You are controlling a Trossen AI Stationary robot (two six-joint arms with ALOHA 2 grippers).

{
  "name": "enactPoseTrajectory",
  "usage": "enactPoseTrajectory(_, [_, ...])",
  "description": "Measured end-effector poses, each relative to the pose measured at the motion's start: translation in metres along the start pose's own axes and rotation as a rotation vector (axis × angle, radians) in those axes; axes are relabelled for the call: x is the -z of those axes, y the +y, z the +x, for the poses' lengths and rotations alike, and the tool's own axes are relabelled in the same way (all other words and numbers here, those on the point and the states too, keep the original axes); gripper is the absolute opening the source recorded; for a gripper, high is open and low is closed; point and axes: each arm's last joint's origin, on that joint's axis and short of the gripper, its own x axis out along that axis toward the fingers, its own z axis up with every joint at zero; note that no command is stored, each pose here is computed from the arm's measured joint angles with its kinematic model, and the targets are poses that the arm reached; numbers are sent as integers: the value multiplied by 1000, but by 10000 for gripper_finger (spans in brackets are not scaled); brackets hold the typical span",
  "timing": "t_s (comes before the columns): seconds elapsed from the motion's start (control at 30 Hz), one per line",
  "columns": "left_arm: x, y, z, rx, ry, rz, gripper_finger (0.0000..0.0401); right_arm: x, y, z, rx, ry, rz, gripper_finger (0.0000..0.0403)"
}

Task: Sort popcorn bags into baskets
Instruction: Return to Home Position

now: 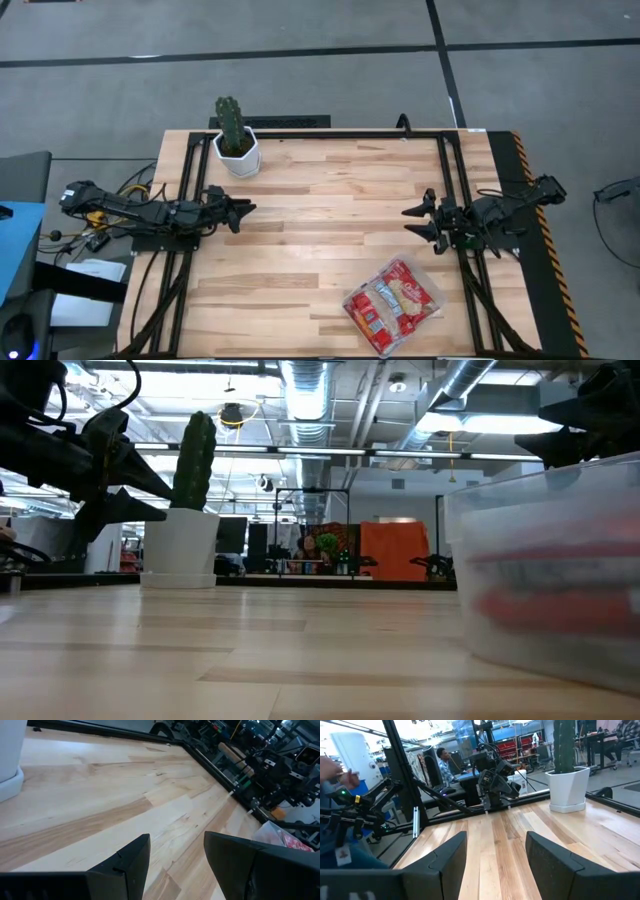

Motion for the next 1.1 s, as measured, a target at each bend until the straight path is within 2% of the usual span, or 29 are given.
enactPoseTrajectory(0.93, [0, 0, 0, 1, -1, -1, 177, 0, 0, 0, 1, 1, -1, 223])
enactPoseTrajectory(1.1, [-6, -4, -6, 57, -24, -37, 177, 0, 0, 0, 1, 0, -1, 222])
